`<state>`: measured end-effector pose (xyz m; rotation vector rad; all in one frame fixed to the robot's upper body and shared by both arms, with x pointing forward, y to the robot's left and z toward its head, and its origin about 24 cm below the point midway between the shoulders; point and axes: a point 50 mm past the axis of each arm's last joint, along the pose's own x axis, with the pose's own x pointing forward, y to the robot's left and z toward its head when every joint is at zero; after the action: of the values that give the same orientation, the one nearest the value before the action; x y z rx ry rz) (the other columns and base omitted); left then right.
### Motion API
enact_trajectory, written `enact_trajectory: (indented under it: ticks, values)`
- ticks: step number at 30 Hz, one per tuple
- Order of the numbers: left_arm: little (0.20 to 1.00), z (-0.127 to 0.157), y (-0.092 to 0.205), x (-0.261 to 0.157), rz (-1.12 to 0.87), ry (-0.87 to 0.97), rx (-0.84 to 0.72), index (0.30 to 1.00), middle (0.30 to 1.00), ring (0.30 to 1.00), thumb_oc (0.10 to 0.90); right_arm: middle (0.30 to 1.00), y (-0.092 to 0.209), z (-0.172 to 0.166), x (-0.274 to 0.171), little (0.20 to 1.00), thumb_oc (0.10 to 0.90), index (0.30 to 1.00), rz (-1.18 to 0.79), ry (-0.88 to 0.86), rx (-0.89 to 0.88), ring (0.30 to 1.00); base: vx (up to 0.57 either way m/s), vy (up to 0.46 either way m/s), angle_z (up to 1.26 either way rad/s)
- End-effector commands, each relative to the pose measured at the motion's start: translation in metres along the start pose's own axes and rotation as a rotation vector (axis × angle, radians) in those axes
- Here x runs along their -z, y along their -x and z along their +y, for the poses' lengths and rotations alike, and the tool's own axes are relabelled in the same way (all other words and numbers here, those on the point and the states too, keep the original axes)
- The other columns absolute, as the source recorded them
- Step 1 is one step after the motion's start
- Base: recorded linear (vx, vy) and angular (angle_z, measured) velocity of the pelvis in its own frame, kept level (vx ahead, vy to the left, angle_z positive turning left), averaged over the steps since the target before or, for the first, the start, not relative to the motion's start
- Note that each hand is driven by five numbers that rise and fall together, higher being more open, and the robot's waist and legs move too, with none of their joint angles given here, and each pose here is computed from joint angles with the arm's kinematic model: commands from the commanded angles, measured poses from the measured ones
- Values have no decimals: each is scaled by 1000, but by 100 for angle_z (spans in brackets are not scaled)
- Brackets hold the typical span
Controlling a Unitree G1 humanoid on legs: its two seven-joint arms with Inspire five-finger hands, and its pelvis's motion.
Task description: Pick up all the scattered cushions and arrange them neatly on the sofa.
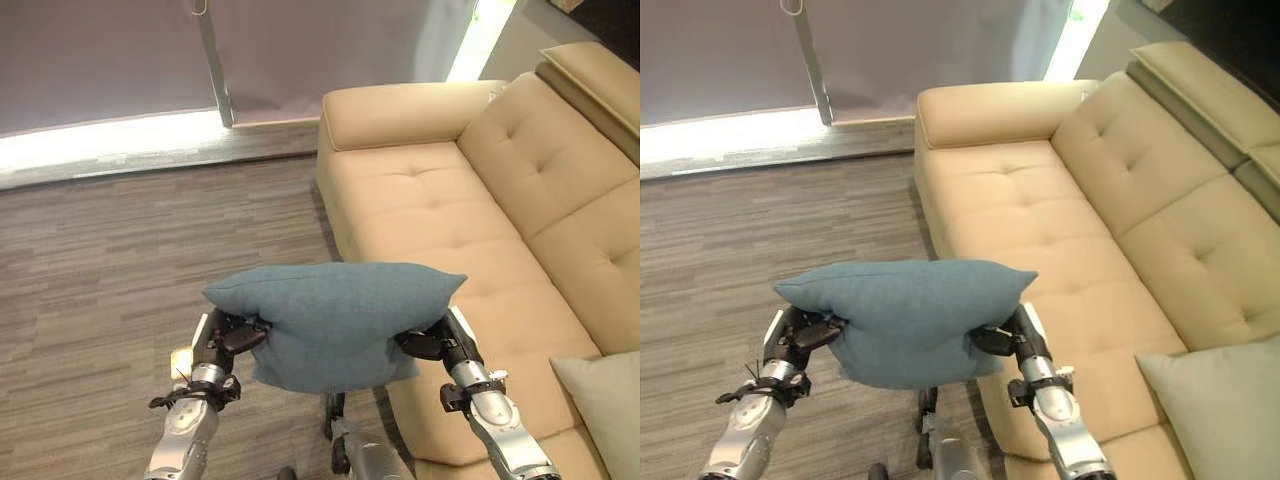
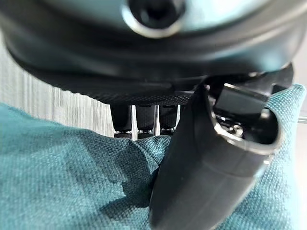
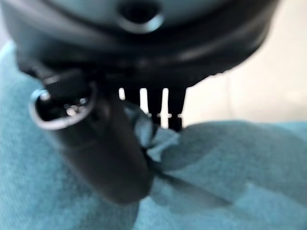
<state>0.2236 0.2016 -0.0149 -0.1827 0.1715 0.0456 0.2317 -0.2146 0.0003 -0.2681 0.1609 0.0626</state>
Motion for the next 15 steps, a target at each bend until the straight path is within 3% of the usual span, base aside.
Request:
enact_trajectory:
  ticks: [1,9,15]
  values:
    - [300,-54,-10,-58,-320,-3,295,300,300,300,400,300,-19,20,-76,300,400,300,-404,-71,-95,300,240,-56,-5]
    - [300,-54,-9,-48,-266,29,291,300,300,300,400,300,-16,7,-61,300,400,300,-335,-79,-30,300,210,-45,-33]
    - [300,-55,-5,-60,-317,18,319,300,300,300,400,300,-12,6,-69,300,400,300,-382,-70,-5,300,530,353,-60]
